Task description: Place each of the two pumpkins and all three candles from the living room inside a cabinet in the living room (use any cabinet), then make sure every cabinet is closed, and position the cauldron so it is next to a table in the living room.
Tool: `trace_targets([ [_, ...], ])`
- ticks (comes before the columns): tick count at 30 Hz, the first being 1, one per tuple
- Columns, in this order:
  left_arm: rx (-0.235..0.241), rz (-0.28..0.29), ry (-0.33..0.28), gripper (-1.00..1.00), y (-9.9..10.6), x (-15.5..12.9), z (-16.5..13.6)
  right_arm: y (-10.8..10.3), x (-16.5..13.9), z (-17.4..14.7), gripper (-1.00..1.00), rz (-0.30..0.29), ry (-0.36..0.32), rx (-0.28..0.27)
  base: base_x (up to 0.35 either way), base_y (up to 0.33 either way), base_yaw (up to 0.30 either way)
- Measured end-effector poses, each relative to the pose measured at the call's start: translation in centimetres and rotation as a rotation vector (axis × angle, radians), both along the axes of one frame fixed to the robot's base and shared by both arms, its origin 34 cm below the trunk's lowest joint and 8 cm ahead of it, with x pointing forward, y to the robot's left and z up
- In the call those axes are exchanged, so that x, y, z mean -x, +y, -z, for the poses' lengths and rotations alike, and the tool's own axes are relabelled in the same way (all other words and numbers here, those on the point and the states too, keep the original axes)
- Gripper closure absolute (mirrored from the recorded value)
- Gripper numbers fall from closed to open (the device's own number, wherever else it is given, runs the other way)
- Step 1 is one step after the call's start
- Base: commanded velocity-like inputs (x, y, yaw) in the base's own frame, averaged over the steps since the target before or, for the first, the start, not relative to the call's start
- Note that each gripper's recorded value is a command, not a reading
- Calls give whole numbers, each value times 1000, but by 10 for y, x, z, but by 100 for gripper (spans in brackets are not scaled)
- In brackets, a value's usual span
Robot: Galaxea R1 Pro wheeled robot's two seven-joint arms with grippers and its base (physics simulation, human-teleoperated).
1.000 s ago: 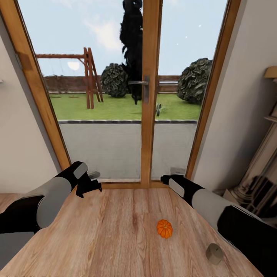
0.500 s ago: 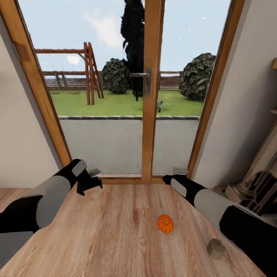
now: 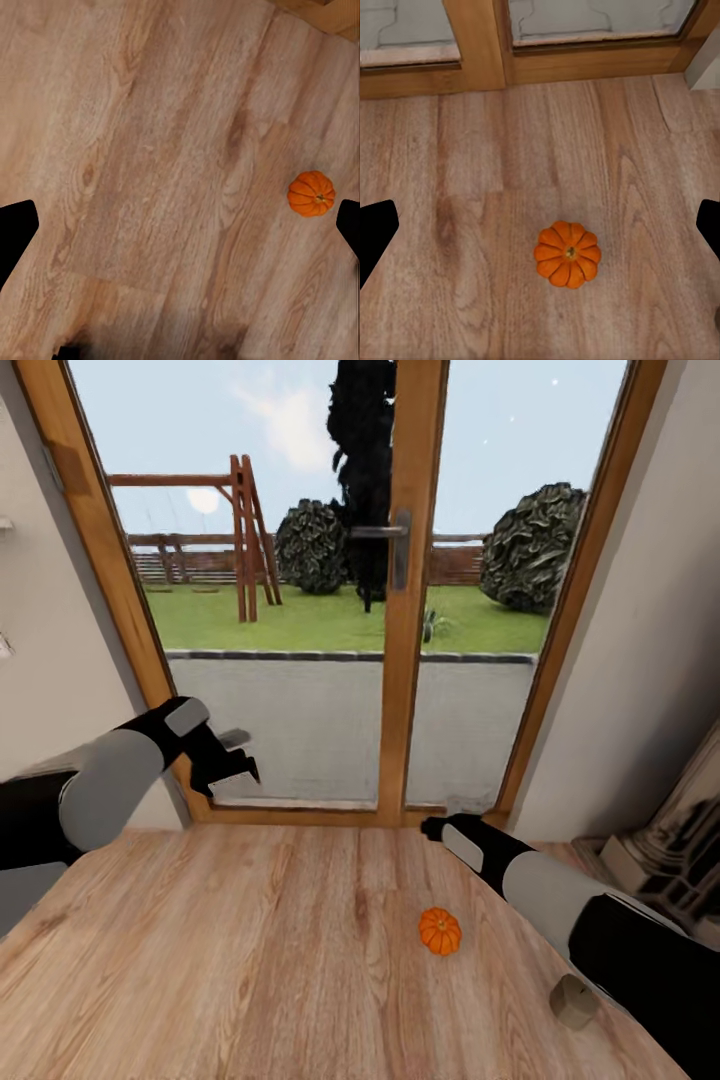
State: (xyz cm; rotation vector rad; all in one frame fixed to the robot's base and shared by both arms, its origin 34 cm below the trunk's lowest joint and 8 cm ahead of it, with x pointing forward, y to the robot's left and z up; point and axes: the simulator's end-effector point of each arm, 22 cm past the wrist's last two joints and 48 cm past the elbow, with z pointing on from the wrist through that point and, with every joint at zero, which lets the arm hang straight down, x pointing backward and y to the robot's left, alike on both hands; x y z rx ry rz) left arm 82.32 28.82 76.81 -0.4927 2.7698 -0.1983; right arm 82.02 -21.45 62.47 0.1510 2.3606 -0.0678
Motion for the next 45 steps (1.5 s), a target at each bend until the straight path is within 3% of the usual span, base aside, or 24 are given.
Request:
trace_targets([
  [20,3,4,1,-100,-4,-1,43,-3,8,55,-100,0,22,3,0,0,68],
  [21,2,4,2,-100,-3,0,45,-16,20,67,-100,-7,104,22,0,0,0],
  [22,2,4,2,-100,-3,0,48,-23,25,70,-100,-9,145,31,0,0,0],
  [23,2,3,2,-100,-3,1,50,-36,22,60,-100,-7,190,42,0,0,0],
  [28,4,4,1,-100,-4,3,60,-63,10,39,-100,53,218,-20,0,0,0],
  [45,3,2,-1,-100,-2,11,97,-58,5,51,-100,35,206,-37,0,0,0],
])
